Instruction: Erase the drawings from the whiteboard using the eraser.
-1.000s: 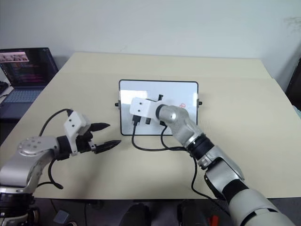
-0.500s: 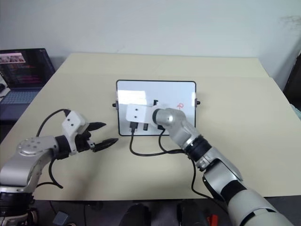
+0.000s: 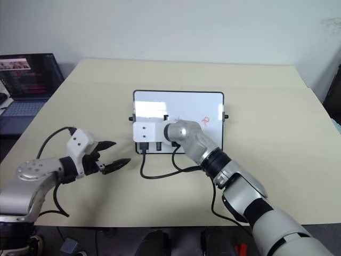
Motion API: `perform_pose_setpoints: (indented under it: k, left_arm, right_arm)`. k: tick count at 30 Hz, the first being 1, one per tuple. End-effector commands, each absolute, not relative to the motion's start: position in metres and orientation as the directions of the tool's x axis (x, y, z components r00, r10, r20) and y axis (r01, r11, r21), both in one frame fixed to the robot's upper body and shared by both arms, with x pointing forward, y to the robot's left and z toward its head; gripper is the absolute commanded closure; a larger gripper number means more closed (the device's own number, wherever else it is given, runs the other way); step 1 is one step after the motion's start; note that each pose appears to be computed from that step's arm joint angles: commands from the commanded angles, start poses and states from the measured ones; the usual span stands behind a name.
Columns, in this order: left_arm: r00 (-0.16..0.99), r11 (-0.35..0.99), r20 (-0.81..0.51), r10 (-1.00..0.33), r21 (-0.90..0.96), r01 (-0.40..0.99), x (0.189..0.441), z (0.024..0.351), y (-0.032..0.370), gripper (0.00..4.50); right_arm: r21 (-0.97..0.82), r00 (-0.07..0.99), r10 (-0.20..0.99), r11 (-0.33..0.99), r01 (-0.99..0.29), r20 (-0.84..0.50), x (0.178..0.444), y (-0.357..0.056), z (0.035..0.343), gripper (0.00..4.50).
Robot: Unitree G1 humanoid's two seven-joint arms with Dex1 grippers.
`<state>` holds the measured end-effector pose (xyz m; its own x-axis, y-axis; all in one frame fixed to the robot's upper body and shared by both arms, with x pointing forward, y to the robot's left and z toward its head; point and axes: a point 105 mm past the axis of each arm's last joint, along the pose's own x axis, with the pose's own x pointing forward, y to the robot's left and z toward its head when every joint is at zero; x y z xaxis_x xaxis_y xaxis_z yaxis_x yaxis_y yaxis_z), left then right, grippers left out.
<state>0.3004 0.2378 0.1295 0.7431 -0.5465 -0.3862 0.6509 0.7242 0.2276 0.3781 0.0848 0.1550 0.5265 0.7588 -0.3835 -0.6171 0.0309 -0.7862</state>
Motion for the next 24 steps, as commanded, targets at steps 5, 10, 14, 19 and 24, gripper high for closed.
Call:
perform_pose_setpoints:
  k: [5, 10, 14, 19, 24]
  left_arm:
    - [0.760, 0.711, -0.337, -0.555, 0.281, 0.644, 0.300, 0.149, 0.236, 0.00]
    - [0.758, 0.708, -0.334, -0.560, 0.282, 0.648, 0.300, 0.151, 0.234, 0.00]
    - [0.756, 0.704, -0.334, -0.563, 0.285, 0.650, 0.302, 0.152, 0.234, 0.00]
    - [0.736, 0.687, -0.330, -0.591, 0.273, 0.673, 0.302, 0.152, 0.228, 0.00]
    - [0.714, 0.662, -0.333, -0.617, 0.271, 0.699, 0.300, 0.154, 0.226, 0.00]
  right_arm:
    - [-0.865, 0.632, 0.748, 0.166, -0.473, -0.202, 0.400, 0.089, 0.199, 3.49]
    - [-0.824, 0.588, 0.724, 0.048, -0.564, -0.360, 0.397, 0.080, 0.168, 3.49]
    - [-0.815, 0.588, 0.707, 0.028, -0.579, -0.394, 0.398, 0.073, 0.163, 3.50]
    - [-0.868, 0.677, 0.691, 0.145, -0.474, -0.254, 0.414, 0.066, 0.195, 3.50]
    - [-0.814, 0.616, 0.667, 0.023, -0.580, -0.420, 0.407, 0.054, 0.161, 3.50]
